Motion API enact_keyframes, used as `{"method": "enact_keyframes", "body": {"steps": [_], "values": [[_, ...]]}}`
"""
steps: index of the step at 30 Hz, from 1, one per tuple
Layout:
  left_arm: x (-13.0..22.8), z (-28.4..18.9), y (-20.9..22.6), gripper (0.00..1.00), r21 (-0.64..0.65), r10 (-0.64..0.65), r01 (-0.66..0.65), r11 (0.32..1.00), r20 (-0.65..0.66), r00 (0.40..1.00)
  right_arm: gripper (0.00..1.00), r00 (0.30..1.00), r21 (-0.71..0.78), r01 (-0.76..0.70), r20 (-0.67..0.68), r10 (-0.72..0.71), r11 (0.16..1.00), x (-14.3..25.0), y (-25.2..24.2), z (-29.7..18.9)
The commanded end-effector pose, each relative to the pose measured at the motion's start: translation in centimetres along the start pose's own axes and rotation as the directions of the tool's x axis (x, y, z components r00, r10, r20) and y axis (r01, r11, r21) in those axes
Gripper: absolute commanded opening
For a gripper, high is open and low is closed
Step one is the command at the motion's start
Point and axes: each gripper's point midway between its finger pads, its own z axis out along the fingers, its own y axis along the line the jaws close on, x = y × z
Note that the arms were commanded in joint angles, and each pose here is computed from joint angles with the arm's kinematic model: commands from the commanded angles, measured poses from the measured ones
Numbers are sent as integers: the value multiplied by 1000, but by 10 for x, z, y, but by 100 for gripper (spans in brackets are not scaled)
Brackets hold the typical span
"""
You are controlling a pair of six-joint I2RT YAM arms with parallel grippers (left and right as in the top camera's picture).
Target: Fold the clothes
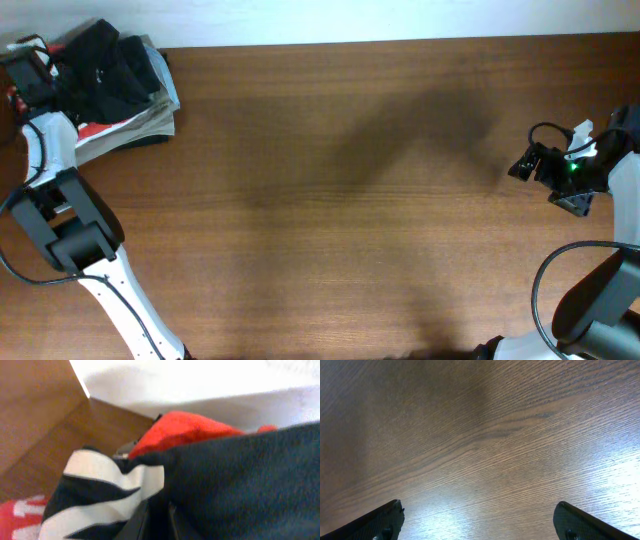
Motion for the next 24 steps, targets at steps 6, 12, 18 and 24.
{"method": "enact_keyframes", "body": {"steps": [6,12,18,24], "values": [[-113,-85,2,52,9,-81,81,997,78,994,99,1000,8,7,23,-7,1000,-5,1,-6],[-172,-224,-66,99,440,-105,66,896,65,992,99,1000,8,7,23,-7,1000,-5,1,-6],[-177,-344,-103,99,670,-89,68,739,-4,996,99,1000,8,7,23,-7,1000,-5,1,-6],[-151,-397,-105,99,678,-81,155,718,-140,987,99,990,-50,12,140,-5,999,-34,12,-9]]}}
